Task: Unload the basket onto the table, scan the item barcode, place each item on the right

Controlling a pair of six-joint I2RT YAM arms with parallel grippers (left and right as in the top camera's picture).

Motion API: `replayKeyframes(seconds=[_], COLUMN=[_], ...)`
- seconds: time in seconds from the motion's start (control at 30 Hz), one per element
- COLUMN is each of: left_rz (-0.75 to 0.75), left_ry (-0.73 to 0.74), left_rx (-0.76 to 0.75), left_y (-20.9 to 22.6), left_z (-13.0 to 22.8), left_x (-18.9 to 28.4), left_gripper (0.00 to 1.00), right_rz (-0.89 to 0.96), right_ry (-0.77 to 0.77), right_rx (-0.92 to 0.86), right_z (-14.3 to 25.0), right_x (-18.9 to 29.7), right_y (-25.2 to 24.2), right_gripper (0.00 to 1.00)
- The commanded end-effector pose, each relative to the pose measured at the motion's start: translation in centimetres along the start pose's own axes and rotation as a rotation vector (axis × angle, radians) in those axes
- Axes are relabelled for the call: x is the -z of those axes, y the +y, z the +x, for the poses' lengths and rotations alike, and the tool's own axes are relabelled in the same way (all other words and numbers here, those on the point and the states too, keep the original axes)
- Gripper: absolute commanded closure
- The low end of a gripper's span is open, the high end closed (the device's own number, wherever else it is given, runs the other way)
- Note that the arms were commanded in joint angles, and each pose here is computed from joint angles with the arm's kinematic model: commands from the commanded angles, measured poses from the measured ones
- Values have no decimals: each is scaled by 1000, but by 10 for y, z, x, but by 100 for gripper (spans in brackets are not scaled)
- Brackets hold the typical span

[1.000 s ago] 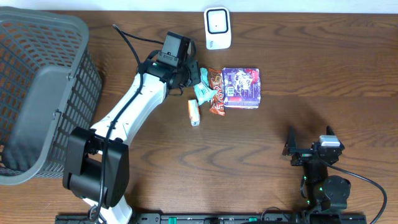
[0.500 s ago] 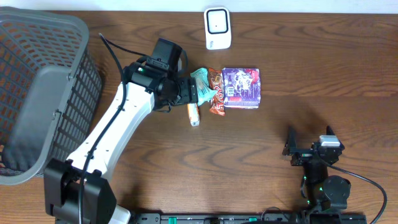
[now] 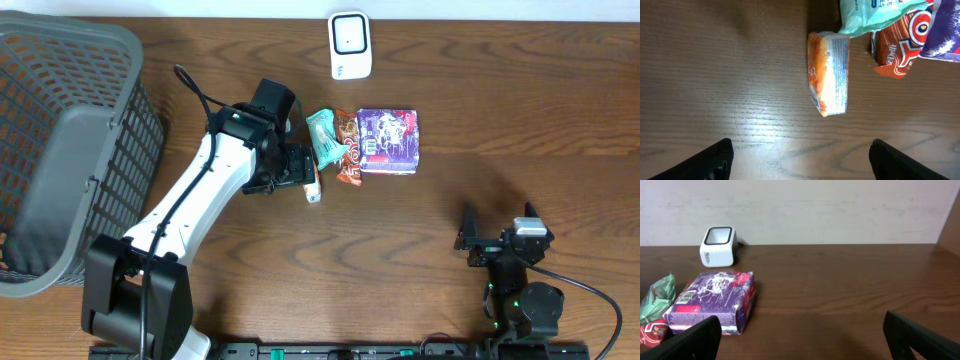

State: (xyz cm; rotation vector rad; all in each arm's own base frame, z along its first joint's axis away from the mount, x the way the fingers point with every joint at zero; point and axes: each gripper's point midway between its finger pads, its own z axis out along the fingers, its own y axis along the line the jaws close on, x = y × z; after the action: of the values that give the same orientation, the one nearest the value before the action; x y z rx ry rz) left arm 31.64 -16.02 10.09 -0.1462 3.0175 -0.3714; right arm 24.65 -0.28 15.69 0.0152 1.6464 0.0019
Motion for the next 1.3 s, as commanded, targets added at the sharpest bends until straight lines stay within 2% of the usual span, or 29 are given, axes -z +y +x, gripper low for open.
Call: replayKeyframes(seconds=[0.0, 0.2, 0.6, 0.77, 0.83, 0.93, 1.07, 1.13, 1.2, 1.27], left_rz=[8, 15, 2, -5, -5, -41, -64, -60, -49, -22], left_ry=[23, 23, 40, 50, 48, 20, -5, -11, -28, -55], left_rx=[-20, -54, -68, -68, -68, -70, -72, -73, -75, -79], left_y=[-5, -15, -16, -14, -14, -9, -5, -6, -9, -15], left_z=[6, 8, 2, 0, -1, -8, -13, -15, -19, -26], left_x=[-5, -15, -67, -80, -83, -89, -89, -89, -89, -87], left_gripper=[14, 14, 15, 34, 37, 63, 66, 75, 91, 93], right_rz=[3, 3, 3, 3, 3, 3, 3, 3, 4, 3], right_ry=[0, 0, 0, 0, 0, 0, 0, 0, 0, 0], right_rx=[14, 14, 14, 14, 14, 14, 14, 14, 14, 14], right_z=[1, 1, 1, 1, 1, 1, 1, 1, 0, 0], right_x=[0, 0, 0, 0, 0, 0, 0, 0, 0, 0], right_y=[-1, -1, -1, -1, -1, -1, -1, -1, -1, -1], right_gripper=[1, 1, 1, 1, 1, 1, 1, 1, 1, 1])
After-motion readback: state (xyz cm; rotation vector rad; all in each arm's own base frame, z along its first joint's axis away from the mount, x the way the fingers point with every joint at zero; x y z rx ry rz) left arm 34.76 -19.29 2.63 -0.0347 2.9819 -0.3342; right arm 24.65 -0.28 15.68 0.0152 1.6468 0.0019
